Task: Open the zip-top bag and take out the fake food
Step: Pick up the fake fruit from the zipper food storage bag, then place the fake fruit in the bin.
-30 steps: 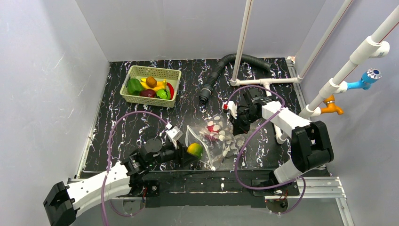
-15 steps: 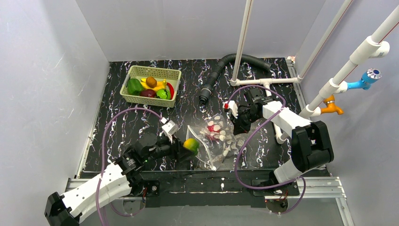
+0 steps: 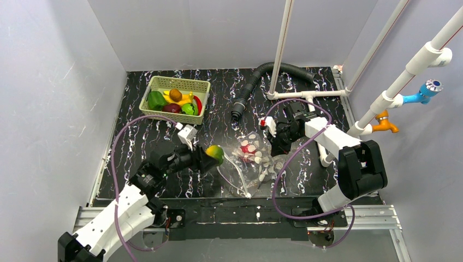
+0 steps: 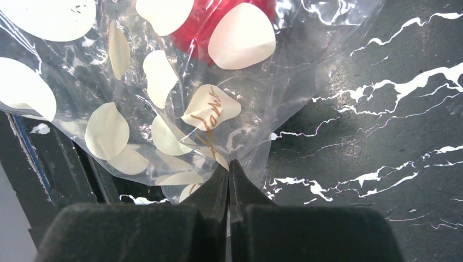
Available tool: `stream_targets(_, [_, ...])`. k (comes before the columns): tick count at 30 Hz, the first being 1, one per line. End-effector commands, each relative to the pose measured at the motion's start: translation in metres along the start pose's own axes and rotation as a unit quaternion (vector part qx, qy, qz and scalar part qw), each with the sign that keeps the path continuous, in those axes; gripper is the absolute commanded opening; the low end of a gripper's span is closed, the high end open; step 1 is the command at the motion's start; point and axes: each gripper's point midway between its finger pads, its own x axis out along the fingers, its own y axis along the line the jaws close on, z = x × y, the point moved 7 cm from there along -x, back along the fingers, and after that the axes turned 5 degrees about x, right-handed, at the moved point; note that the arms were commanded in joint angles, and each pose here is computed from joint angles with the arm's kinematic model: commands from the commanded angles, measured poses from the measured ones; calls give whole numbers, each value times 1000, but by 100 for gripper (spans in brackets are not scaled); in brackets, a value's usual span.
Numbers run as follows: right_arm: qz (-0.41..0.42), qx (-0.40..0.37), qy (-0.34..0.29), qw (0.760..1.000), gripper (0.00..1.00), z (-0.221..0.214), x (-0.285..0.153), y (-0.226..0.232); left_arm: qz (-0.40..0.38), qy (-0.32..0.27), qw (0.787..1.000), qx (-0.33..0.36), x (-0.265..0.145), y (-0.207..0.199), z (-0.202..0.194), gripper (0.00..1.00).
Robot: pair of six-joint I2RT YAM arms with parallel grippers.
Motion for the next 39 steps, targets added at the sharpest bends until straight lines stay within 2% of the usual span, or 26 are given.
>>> stream_targets(1, [4, -9, -14, 1000, 1, 4, -5, 3, 10, -21, 1000, -17, 1, 6, 27, 0])
stream_targets(14, [7, -8, -15, 1000, 1, 5, -5, 4, 54, -49, 996, -51, 12, 43, 75, 0])
stream_targets(29, [7, -10, -16, 1000, 1, 5, -6, 4, 115, -78, 984, -112, 18, 111, 120, 0])
stream_targets(39, [8, -10, -15, 1000, 1, 4, -6, 4, 136, -69, 978, -145, 25, 151, 136, 0])
